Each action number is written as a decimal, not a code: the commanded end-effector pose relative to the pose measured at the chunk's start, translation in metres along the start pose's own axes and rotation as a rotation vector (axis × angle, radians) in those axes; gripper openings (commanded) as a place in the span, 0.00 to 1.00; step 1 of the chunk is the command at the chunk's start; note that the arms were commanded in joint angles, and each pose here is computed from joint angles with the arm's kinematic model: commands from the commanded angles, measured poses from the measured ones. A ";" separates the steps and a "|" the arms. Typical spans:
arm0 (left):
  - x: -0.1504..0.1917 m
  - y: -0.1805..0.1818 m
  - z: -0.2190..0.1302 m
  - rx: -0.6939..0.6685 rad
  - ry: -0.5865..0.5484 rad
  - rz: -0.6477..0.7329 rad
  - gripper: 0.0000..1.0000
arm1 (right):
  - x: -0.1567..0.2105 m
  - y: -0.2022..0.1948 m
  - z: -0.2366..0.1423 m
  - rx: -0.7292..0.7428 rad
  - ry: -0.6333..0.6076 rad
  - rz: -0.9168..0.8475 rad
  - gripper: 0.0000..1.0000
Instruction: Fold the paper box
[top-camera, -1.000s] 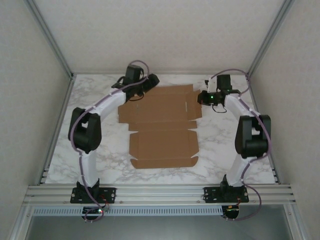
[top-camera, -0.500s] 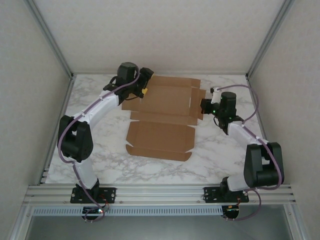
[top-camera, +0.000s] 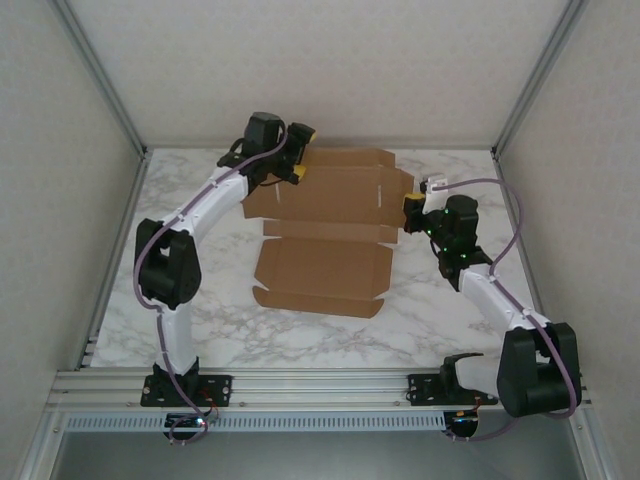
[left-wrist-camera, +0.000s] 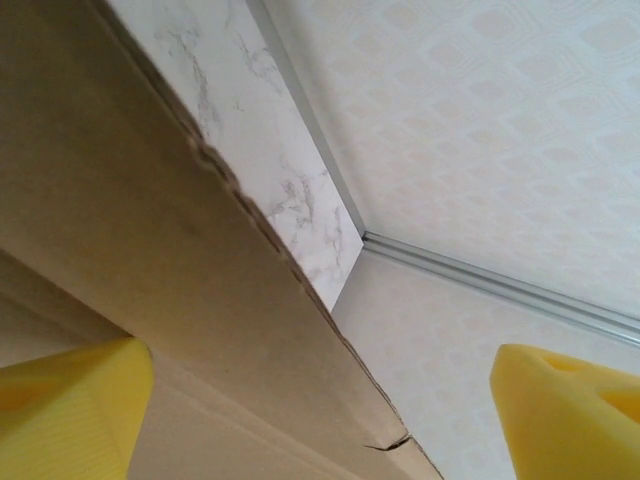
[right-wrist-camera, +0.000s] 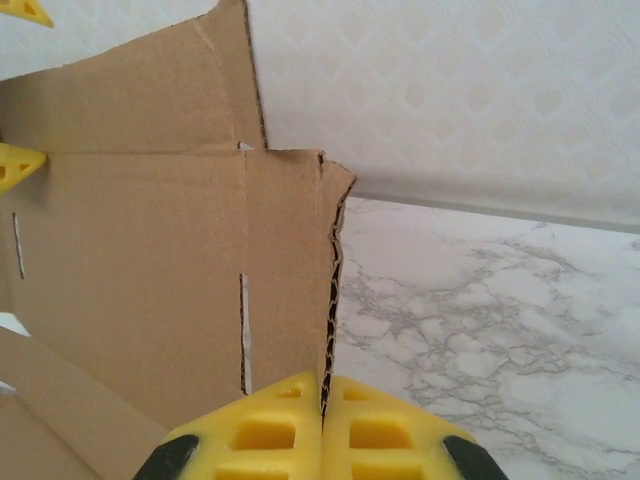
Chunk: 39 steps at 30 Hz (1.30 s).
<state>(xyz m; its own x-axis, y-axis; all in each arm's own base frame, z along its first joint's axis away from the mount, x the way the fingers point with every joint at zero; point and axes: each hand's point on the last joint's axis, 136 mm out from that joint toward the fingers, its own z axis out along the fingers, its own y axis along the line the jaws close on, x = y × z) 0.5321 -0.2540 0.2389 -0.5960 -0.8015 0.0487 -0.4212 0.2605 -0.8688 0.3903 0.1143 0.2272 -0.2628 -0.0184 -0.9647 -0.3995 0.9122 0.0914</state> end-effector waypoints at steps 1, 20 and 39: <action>0.006 0.005 0.007 -0.017 0.035 -0.027 0.82 | -0.012 0.003 -0.007 0.008 -0.048 -0.043 0.02; 0.022 0.019 0.025 -0.006 0.105 -0.003 0.40 | -0.010 -0.001 -0.010 0.044 -0.052 -0.040 0.03; 0.036 0.048 0.023 0.048 0.154 -0.060 0.37 | -0.004 -0.002 -0.009 0.048 -0.061 -0.005 0.04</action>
<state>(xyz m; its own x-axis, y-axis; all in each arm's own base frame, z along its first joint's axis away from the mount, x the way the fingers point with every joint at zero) 0.5124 -0.2764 0.1792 -0.6580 -0.7391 0.1441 -0.4418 0.2239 -0.8687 0.3826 0.1059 0.2116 -0.2861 -0.0250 -0.9579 -0.3503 0.9332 0.0803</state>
